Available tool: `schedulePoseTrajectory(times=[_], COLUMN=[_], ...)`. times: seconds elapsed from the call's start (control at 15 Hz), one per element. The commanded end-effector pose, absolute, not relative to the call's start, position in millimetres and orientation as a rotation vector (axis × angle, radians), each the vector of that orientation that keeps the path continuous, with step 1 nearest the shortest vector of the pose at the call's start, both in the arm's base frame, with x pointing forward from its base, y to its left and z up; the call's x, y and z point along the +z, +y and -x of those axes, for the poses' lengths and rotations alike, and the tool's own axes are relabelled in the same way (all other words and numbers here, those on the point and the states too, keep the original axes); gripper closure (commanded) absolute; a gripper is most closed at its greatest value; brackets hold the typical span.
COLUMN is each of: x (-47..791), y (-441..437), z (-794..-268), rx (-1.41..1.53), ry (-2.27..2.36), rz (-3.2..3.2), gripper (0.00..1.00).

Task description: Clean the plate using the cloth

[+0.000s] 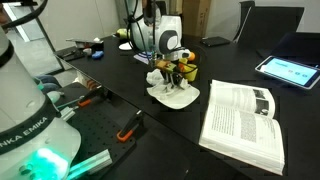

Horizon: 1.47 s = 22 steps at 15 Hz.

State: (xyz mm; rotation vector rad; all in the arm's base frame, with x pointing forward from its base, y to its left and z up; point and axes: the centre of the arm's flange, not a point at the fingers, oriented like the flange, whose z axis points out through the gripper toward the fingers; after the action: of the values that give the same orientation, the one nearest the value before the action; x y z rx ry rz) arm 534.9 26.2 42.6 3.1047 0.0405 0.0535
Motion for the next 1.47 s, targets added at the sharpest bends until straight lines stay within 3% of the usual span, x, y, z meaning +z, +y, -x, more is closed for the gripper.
schedulePoseTrajectory(times=[0.0,0.67,0.73,1.07,1.4], x=[39,49,43,29,41], y=[17,11,-31,-81,-76], z=[-540,-540,-541,-530,-525], rx=[0.09,0.113,0.1,0.04,0.047], ry=[-0.037,-0.106,-0.119,-0.235,-0.253], rz=[-3.068,-2.959,-2.947,-2.888,-2.926], gripper=[0.96,0.96,0.96,0.96,0.96])
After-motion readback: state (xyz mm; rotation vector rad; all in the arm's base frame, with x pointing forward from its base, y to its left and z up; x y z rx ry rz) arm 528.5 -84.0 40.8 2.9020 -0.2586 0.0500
